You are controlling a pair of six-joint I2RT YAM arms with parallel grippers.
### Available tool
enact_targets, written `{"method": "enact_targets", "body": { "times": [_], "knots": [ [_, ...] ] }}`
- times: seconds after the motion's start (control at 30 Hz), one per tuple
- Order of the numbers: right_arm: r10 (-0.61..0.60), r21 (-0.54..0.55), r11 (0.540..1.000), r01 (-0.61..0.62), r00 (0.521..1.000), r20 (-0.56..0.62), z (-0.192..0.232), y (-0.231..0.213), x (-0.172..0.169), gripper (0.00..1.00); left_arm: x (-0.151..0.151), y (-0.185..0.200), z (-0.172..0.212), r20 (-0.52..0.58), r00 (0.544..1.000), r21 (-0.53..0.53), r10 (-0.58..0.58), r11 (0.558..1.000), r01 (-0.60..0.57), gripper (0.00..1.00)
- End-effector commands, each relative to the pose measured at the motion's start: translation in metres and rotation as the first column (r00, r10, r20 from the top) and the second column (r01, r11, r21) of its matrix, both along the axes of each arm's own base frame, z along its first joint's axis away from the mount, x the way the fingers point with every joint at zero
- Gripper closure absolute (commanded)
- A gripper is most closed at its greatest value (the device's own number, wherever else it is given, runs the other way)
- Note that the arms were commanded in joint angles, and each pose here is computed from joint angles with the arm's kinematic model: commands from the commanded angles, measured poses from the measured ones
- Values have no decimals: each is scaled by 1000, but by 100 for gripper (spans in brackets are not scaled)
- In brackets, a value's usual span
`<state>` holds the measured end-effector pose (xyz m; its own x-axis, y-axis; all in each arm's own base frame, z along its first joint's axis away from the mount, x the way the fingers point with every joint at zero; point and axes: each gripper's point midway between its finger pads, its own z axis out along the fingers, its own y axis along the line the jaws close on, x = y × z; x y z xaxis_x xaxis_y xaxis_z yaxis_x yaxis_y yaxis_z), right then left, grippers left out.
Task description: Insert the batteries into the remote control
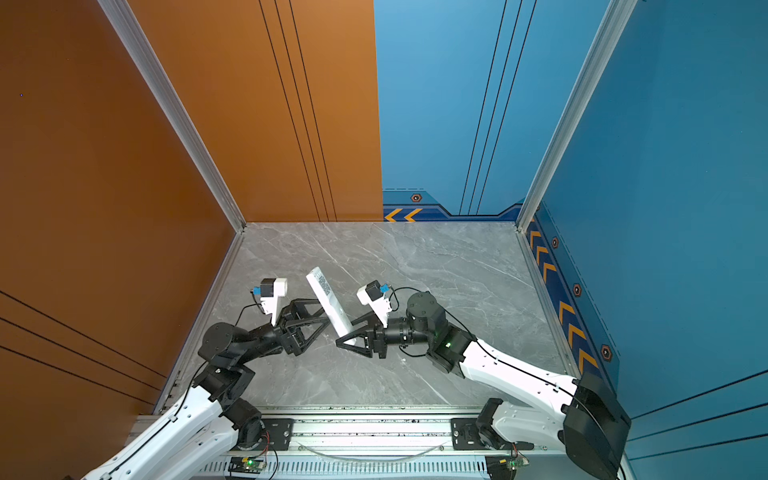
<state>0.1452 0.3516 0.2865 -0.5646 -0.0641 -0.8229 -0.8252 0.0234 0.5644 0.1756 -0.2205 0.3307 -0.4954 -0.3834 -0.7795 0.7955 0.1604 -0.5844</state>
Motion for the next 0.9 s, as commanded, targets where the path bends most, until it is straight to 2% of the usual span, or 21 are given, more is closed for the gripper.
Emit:
{"method": "enact_targets", "body": {
  "times": [0.0, 0.17, 0.5, 0.8, 0.87],
  "knots": [
    [54, 71, 996, -56, 998, 23, 14, 3, -8, 88, -4, 0, 24, 87, 996, -29, 10, 1000, -8, 7],
    [56, 84, 995, -58, 998, 19, 13, 3, -8, 87, -5, -4, 25, 92, 996, -29, -2, 1000, 5, 22],
    [80, 97, 992, -80, 997, 5, 13, 7, -9, 87, -6, -9, 28, 103, 995, -25, -9, 1000, 12, 28],
    [86, 100, 991, -85, 996, -7, 11, 8, -9, 87, -7, -8, 28, 106, 994, -30, -2, 1000, 6, 69],
    [82, 96, 992, -81, 997, -9, 10, 8, -8, 82, -6, -7, 27, 105, 995, -29, 4, 1000, -1, 77]
  ]
}}
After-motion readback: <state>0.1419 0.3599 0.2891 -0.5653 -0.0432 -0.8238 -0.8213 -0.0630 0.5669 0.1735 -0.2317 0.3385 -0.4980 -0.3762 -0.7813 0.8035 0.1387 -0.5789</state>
